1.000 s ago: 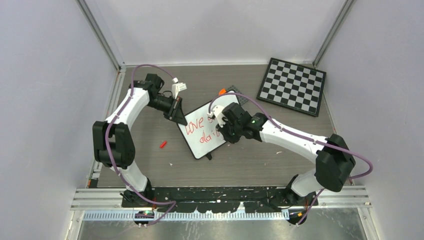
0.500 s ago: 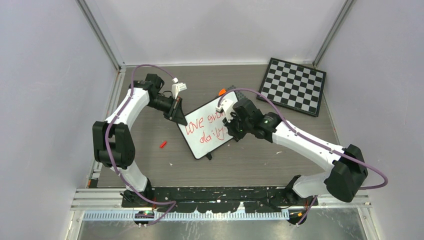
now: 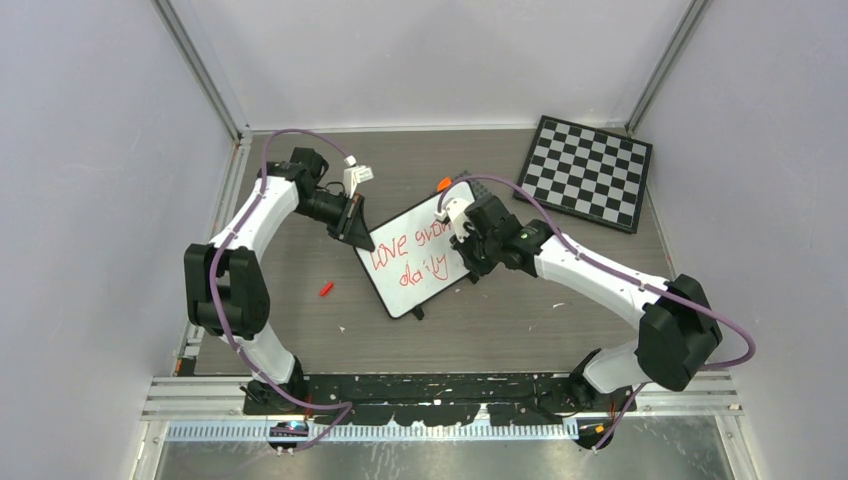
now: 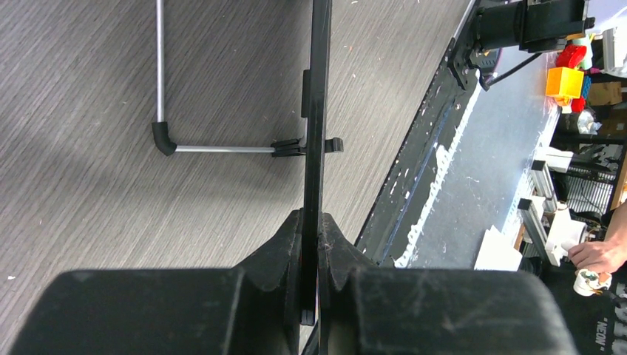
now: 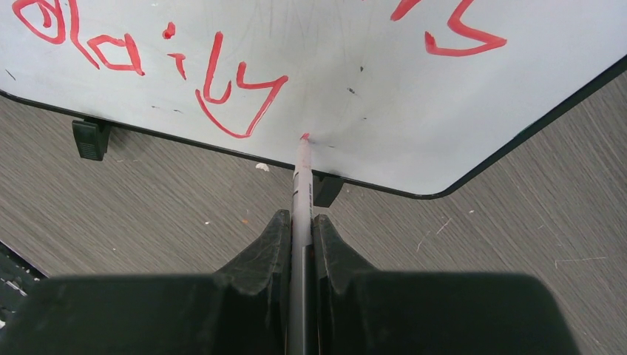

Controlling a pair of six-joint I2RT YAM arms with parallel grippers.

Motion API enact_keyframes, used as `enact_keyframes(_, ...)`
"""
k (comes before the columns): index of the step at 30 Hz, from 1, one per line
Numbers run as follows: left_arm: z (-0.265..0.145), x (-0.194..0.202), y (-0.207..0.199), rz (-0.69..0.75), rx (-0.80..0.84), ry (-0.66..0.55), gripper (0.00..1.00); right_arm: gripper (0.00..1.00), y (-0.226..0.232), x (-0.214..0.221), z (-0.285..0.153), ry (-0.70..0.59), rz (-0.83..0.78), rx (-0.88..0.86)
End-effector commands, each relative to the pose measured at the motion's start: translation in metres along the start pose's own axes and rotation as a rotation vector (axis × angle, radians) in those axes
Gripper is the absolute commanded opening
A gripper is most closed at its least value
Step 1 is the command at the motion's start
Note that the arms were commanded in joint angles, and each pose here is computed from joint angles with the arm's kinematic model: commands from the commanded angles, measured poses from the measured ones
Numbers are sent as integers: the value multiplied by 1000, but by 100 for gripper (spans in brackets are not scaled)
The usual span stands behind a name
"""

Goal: Write a sentence on the whiteboard

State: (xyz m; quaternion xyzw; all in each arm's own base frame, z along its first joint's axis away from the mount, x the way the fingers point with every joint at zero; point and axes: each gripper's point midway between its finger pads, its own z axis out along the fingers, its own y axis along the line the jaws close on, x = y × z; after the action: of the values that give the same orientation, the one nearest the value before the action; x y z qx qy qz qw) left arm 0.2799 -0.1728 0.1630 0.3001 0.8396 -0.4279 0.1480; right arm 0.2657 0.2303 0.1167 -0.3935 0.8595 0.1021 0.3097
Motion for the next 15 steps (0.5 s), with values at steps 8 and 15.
enact_keyframes(8,-8,-3,8,33,-108,3,35,0,11,-25,-21,-86,2,-69)
enact_keyframes(15,-63,-32,-23,91,-155,-149,71,0,26,-37,-65,-152,90,-230)
